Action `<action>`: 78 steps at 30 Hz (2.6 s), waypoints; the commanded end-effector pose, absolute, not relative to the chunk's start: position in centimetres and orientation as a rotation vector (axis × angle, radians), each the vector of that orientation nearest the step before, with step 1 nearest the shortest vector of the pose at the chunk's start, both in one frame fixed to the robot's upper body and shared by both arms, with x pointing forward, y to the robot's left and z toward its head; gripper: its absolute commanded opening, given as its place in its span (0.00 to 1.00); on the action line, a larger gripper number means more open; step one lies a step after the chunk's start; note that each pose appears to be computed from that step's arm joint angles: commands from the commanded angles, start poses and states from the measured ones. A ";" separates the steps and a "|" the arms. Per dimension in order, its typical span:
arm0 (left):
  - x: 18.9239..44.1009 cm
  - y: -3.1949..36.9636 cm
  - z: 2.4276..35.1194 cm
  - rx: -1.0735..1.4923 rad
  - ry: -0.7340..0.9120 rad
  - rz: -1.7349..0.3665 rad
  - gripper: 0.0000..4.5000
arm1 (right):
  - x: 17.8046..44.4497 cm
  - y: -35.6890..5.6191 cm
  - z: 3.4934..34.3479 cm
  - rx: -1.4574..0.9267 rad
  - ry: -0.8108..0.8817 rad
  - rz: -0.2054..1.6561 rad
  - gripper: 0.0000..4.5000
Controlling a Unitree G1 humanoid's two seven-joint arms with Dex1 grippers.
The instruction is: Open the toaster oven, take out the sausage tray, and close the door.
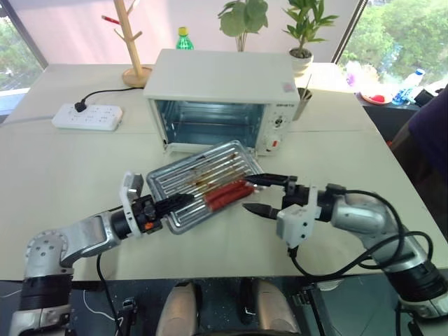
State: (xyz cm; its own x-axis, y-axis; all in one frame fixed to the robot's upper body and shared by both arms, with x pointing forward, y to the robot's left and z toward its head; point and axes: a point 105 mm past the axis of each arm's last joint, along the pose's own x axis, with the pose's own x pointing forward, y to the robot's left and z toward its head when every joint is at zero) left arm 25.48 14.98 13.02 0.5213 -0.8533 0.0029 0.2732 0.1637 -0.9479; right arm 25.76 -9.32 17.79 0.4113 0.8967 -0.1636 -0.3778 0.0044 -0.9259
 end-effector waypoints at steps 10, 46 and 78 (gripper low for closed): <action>21.8 17.5 13.5 -1.230 0.356 -0.671 0.00 | 29.4 -14.8 18.5 -0.787 -0.222 0.896 0.69; 14.2 29.7 14.3 -1.148 -0.007 -0.132 0.00 | 33.5 -12.6 11.9 -0.340 0.239 1.014 0.69; 17.7 28.5 12.7 -1.212 0.205 -0.330 0.00 | 33.0 -13.3 16.9 -0.262 0.133 0.933 0.69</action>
